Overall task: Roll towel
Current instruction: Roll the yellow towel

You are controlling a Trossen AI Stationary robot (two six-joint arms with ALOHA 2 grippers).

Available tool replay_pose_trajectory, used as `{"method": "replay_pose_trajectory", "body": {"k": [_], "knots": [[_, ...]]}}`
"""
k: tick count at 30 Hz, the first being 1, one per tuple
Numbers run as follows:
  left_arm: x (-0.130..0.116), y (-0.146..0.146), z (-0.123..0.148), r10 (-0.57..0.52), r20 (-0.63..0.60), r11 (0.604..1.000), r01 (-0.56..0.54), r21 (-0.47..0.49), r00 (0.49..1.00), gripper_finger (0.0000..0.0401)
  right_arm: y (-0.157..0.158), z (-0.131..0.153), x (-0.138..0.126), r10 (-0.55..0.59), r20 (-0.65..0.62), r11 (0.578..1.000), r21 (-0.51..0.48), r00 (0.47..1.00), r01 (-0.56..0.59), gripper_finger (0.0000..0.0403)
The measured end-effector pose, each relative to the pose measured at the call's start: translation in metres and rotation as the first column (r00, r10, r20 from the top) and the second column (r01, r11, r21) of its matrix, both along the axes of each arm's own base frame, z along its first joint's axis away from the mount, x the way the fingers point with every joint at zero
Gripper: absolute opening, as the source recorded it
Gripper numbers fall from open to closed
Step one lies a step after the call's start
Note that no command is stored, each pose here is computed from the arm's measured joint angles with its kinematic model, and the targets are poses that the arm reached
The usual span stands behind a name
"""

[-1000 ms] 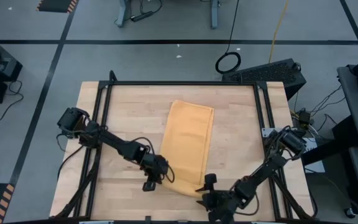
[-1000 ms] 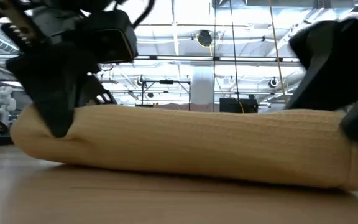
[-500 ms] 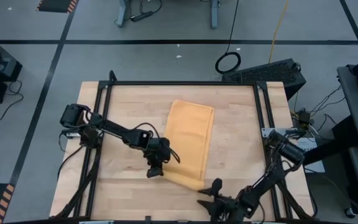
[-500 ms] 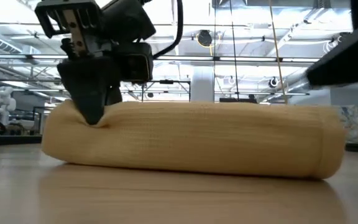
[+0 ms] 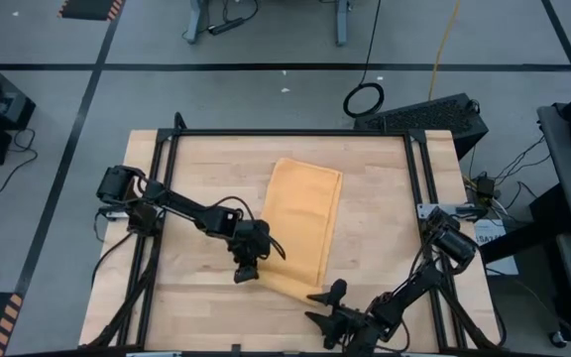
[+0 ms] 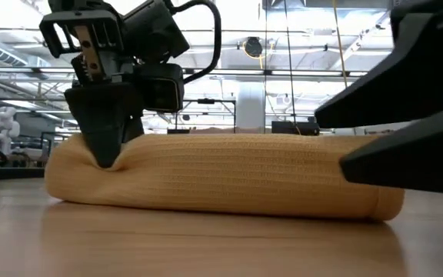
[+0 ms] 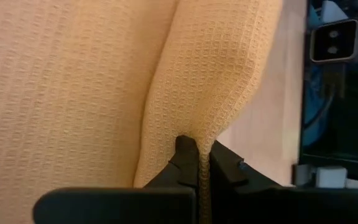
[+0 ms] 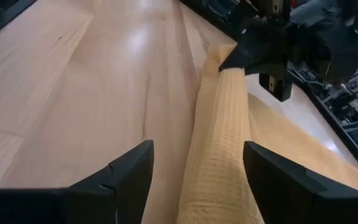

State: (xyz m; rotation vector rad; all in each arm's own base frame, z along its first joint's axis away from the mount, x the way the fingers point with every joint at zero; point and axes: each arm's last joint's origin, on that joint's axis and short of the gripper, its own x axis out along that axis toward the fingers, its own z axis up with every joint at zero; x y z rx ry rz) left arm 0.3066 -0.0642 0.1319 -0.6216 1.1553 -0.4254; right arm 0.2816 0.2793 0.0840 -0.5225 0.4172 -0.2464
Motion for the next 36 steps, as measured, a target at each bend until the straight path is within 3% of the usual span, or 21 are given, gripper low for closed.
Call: {"method": "replay_pose_trajectory", "body": {"k": [4, 10, 16, 20, 26, 31, 36], "knots": [[0.0, 0.002, -0.004, 0.019, -0.017, 0.999, -0.019, 0.027, 1.0, 0.0011, -0.009, 0.0, 0.01, -0.023, -0.005, 1.0, 0.017, 1.0, 0.023, 0.0229], [-0.002, 0.004, -0.009, 0.033, -0.063, 0.998, -0.03, 0.052, 0.997, 0.0011, -0.035, -0.005, 0.027, -0.149, -0.009, 0.976, 0.157, 0.989, 0.148, 0.02], [-0.003, 0.003, -0.01, 0.04, -0.069, 0.997, -0.035, 0.072, 0.997, 0.0011, -0.055, -0.013, 0.035, -0.216, -0.086, 0.928, 0.292, 0.973, 0.232, 0.015], [-0.002, 0.003, -0.01, 0.048, -0.063, 0.996, -0.043, 0.084, 0.997, 0.0015, -0.061, -0.014, 0.039, -0.226, -0.111, 0.911, 0.328, 0.968, 0.251, 0.0109], [-0.005, 0.004, -0.004, 0.054, -0.065, 0.994, -0.048, 0.097, 0.996, 0.0066, -0.062, -0.014, 0.039, -0.225, -0.121, 0.902, 0.35, 0.967, 0.254, 0.0064], [-0.018, 0.007, 0.02, 0.006, -0.044, 0.993, -0.001, 0.117, 0.999, 0.0118, -0.061, -0.015, 0.039, -0.222, -0.138, 0.878, 0.402, 0.965, 0.26, 0.0047], [-0.029, 0.001, 0.054, -0.017, 0.118, 0.98, -0.007, 0.201, 0.993, 0.0152, -0.061, -0.01, 0.039, -0.229, -0.142, 0.848, 0.457, 0.963, 0.269, 0.0043]]}}
